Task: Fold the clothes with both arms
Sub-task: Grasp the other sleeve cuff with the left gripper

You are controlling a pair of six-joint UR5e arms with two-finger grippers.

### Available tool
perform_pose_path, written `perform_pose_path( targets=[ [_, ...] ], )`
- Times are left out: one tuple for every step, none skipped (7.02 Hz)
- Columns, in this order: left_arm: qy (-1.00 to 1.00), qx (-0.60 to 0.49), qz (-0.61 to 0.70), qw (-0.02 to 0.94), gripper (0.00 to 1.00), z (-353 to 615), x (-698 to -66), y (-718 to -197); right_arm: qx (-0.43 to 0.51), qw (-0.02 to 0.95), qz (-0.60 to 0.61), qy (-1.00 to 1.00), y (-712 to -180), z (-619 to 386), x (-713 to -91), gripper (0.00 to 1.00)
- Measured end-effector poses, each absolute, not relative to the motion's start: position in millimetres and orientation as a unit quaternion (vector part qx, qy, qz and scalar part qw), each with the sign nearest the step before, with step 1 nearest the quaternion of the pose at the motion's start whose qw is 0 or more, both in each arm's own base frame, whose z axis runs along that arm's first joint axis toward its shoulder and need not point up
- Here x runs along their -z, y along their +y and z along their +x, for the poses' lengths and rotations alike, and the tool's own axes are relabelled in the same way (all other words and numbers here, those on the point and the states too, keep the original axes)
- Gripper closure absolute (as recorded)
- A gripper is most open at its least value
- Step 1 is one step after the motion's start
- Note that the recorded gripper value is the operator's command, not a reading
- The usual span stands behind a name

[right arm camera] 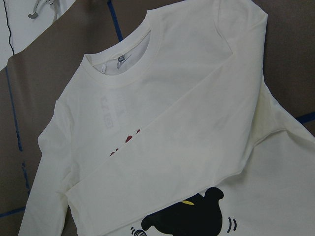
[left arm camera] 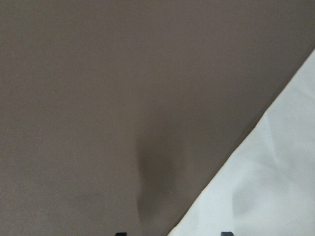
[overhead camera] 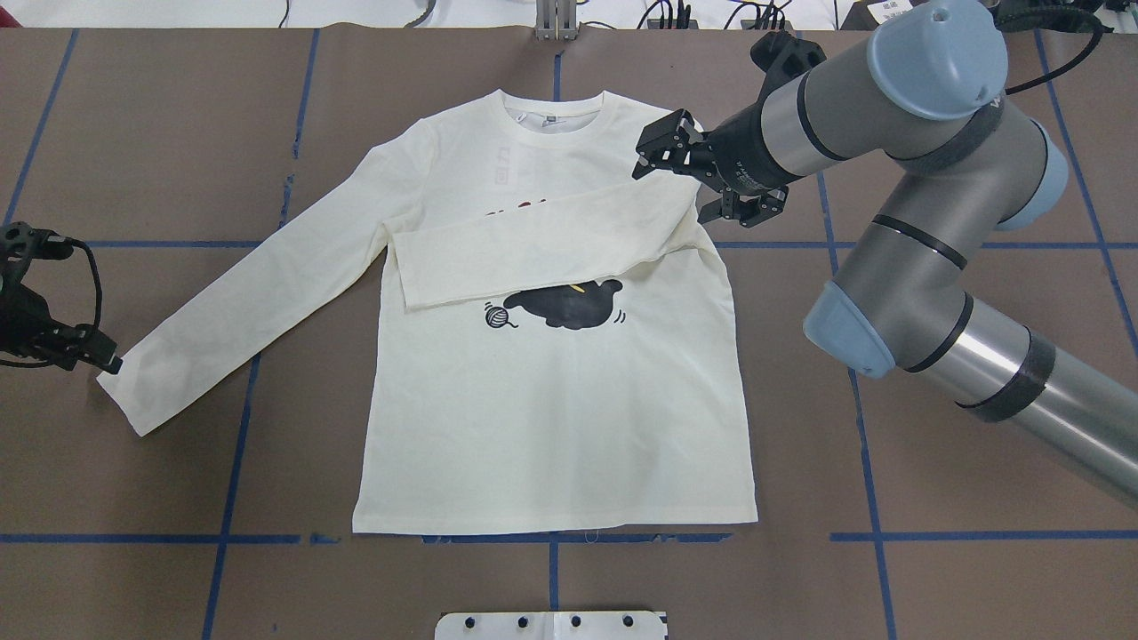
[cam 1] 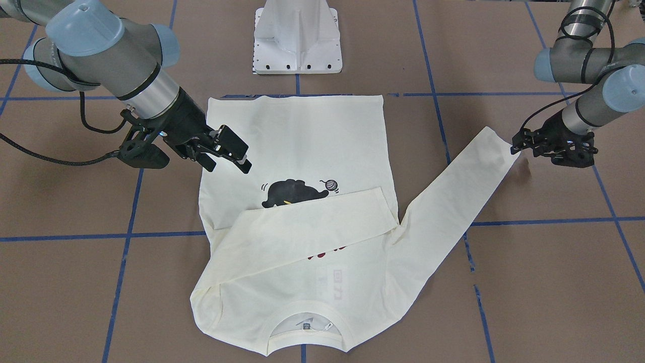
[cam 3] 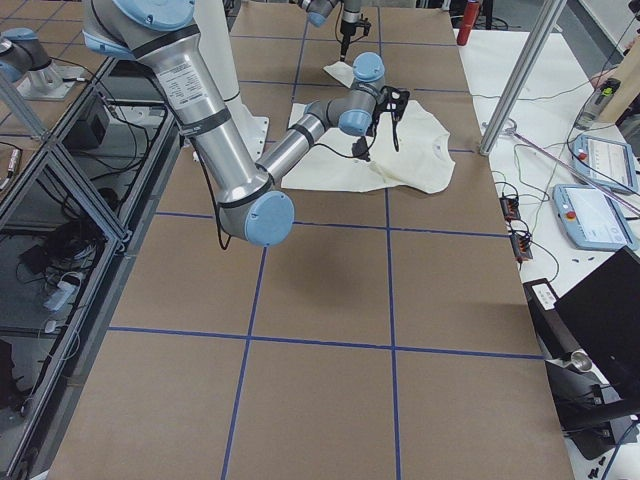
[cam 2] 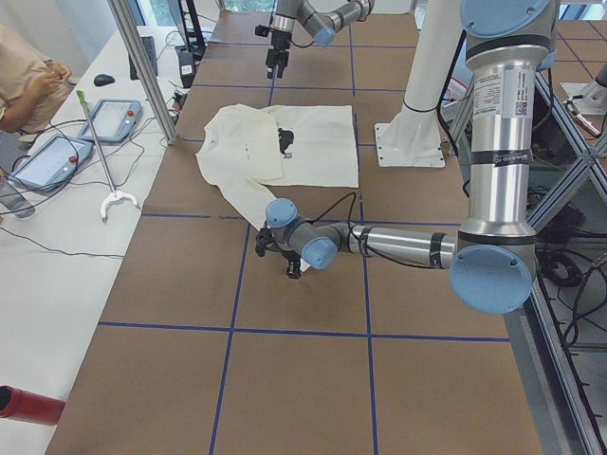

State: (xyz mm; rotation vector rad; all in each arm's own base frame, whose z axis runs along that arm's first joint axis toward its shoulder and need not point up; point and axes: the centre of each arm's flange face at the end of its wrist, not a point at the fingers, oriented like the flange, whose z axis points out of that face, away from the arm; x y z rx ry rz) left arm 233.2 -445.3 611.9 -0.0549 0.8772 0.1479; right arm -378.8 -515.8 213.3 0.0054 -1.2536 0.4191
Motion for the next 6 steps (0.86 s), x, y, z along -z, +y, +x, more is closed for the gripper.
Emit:
perform_pose_path(
  targets=[
    [0.425, -0.075, -0.029, 0.902, 0.36, 236.3, -612.1, -443.6, -0.195, 0.789, 0.003, -0.582, -515.4, -379.1, -213.2, 0.00],
    [0.425, -0.078, -0.031, 0.901, 0.45, 239.9, -612.0, -441.7, -0.194, 0.789, 0.003, -0.582, -515.2, -379.4, -213.1, 0.00],
    [0.426, -0.081, -0.032, 0.901, 0.53, 242.7, -611.4, -440.5, -0.195, 0.790, 0.003, -0.582, -515.2, -379.6, -214.0, 0.00],
    [0.425, -0.083, -0.033, 0.901, 0.74, 244.5, -611.4, -439.6, -0.195, 0.790, 0.002, -0.581, -515.2, -379.6, -215.0, 0.00],
    [0.424, -0.084, -0.033, 0.901, 0.76, 245.5, -612.4, -438.8, -0.196, 0.790, 0.002, -0.581, -515.3, -379.1, -216.0, 0.00],
    [0.424, -0.084, -0.034, 0.901, 0.76, 245.9, -613.0, -438.4, -0.196, 0.790, 0.002, -0.580, -515.5, -378.5, -216.7, 0.00]
  ],
)
